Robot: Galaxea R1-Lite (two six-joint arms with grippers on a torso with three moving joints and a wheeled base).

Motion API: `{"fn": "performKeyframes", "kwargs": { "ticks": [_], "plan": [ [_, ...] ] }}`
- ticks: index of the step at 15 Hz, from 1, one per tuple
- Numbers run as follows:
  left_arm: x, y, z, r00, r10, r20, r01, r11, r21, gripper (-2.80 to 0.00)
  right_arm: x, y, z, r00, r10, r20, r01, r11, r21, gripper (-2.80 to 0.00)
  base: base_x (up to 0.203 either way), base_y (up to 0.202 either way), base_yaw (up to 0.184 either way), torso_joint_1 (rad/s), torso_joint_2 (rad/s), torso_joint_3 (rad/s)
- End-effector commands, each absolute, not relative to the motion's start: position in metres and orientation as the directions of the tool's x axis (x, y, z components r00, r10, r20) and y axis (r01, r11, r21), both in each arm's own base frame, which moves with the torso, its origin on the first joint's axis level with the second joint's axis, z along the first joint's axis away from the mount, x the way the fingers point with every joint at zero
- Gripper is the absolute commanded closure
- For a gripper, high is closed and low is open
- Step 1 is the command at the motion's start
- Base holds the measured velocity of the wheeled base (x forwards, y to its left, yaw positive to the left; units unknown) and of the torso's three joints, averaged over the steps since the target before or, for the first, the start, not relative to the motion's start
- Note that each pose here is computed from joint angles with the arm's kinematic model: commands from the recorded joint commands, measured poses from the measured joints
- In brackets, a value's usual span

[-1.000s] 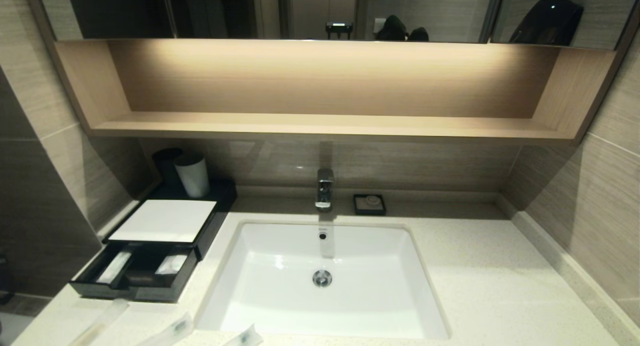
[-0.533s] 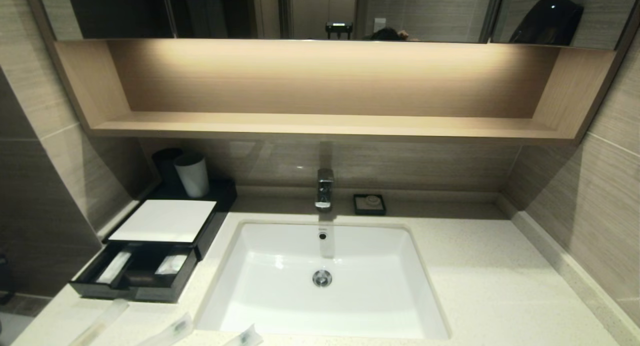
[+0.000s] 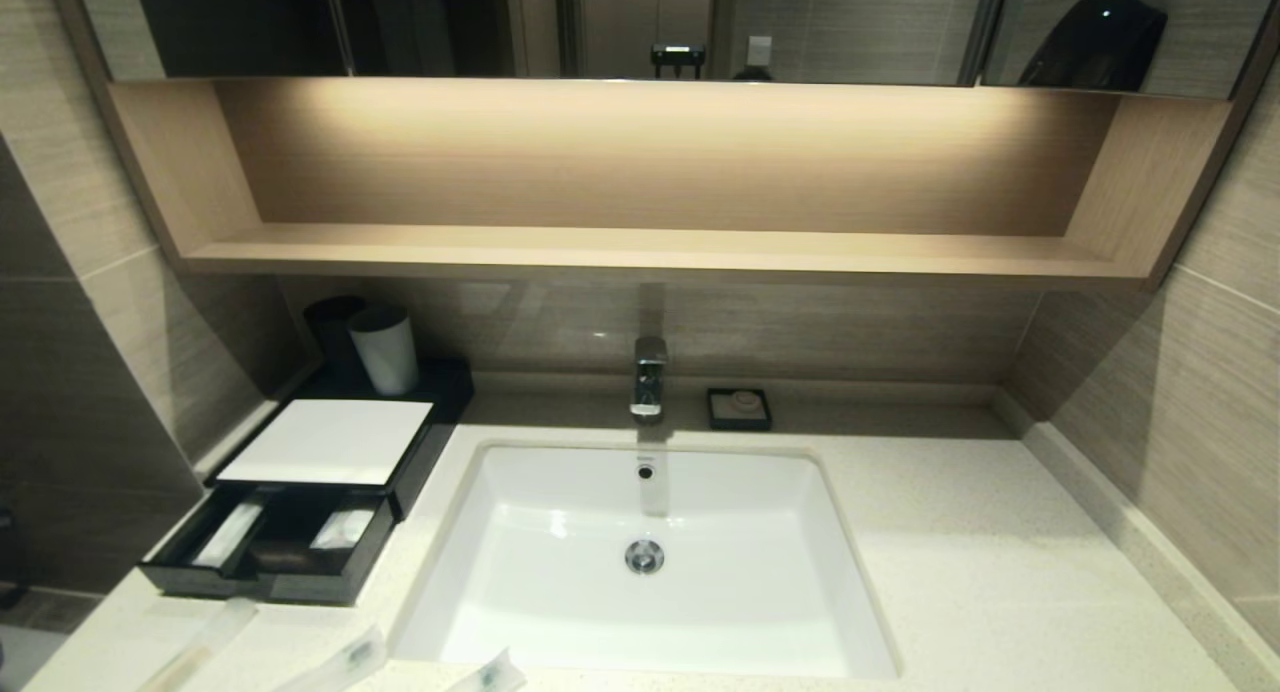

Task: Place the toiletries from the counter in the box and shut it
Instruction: Pick up the bathroom toiletry

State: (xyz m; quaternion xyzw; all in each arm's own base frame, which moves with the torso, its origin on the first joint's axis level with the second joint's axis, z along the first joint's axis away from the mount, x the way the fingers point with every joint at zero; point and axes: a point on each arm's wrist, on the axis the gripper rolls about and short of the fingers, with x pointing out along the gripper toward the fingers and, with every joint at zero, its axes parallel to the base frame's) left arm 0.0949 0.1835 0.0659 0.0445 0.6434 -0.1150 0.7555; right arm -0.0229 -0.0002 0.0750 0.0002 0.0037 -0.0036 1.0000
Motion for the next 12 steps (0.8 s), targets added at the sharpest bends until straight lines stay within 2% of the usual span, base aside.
{"fn": "performKeyframes", "kwargs": {
  "ticks": [1, 12],
  "plan": [
    [0.097, 0.187, 0.058, 0.136, -0.138, -0.981, 0.239, 0.965, -0.103, -2.80, -0.023, 0.000, 0.075, 1.000, -0.008, -0.008, 0.008, 1.000, 0.000, 0.00, 0.000, 0.000, 0.000, 0.000, 0.00, 0.000],
    [0.109, 0.191, 0.047, 0.128, -0.147, -0.981, 0.304, 0.947, -0.103, -2.80, -0.023, 0.000, 0.075, 1.000, -0.008, -0.008, 0.008, 1.000, 0.000, 0.00, 0.000, 0.000, 0.000, 0.000, 0.00, 0.000]
  ]
}}
